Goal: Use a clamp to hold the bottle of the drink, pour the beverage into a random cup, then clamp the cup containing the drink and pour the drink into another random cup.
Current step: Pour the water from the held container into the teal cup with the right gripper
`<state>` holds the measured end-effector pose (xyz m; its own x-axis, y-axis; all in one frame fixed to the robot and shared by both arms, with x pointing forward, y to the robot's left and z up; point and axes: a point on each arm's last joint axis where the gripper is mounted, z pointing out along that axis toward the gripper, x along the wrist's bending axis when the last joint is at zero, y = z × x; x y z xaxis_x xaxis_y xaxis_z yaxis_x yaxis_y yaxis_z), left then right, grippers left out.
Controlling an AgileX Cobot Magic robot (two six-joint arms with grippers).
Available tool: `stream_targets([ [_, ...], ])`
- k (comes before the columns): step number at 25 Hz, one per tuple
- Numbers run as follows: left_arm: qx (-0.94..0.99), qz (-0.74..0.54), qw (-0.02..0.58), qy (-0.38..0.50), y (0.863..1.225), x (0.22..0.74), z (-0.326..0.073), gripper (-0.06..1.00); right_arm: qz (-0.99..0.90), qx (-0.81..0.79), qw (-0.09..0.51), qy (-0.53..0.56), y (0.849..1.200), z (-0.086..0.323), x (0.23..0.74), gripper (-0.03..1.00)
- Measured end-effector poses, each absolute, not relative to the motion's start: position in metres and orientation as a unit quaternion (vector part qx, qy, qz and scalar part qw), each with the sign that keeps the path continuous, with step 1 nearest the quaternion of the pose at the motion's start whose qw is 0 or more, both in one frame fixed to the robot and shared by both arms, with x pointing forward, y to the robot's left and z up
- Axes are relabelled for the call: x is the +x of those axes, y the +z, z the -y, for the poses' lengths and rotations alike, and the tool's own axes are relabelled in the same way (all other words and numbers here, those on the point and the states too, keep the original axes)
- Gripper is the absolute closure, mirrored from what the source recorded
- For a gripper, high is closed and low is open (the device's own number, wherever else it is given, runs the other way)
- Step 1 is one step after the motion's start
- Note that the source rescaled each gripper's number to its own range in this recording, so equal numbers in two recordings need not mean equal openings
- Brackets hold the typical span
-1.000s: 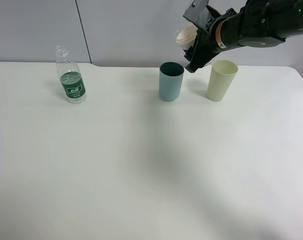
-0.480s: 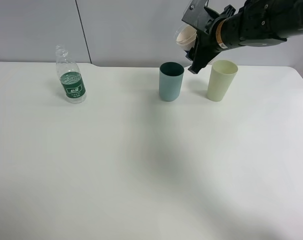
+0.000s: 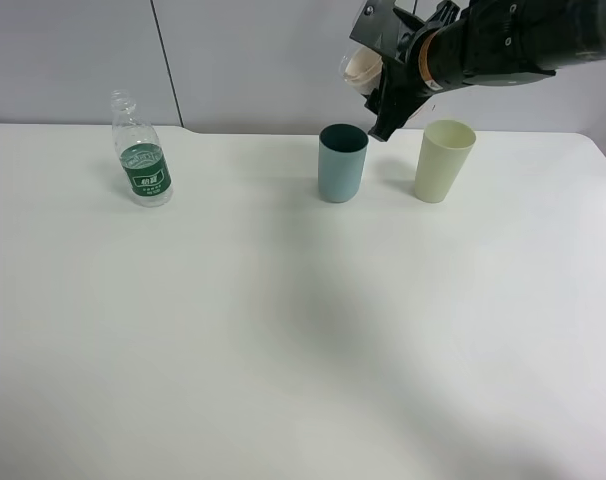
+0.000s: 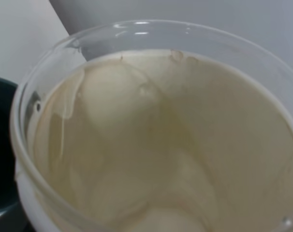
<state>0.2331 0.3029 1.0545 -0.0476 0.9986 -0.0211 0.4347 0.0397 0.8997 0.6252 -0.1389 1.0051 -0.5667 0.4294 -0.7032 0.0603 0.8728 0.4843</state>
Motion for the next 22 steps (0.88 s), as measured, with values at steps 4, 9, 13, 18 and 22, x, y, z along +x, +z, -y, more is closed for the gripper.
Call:
stream_targets([
  [4,0.581,-0.617,0.373,0.378,1.0545,0.2331,-0.3029,-0.06,-0.863,0.122,0.45,0.196,1.0054,0.1392,0.6254,0.95],
  [9,0.581,-0.617,0.373,0.378,1.0545,0.2331,-0.3029,-0.06,-0.866,0.095,0.458,0.179,1.0055,0.1397,0.6256,0.95],
  [13,0.581,-0.617,0.373,0.378,1.0545,0.2331,-0.3029,-0.06,-0.867,0.08,0.467,0.153,1.0055,0.1427,0.6264,0.95],
  [18,0.581,-0.617,0.373,0.378,1.0545,0.2331,-0.3029,-0.06,-0.867,0.057,0.477,0.137,1.0062,0.1435,0.627,0.95],
  [22,0.581,-0.617,0.373,0.378,1.0545,0.2331,-0.3029,-0.06,-0.866,0.053,0.478,0.135,1.0063,0.1435,0.6271,0.95],
])
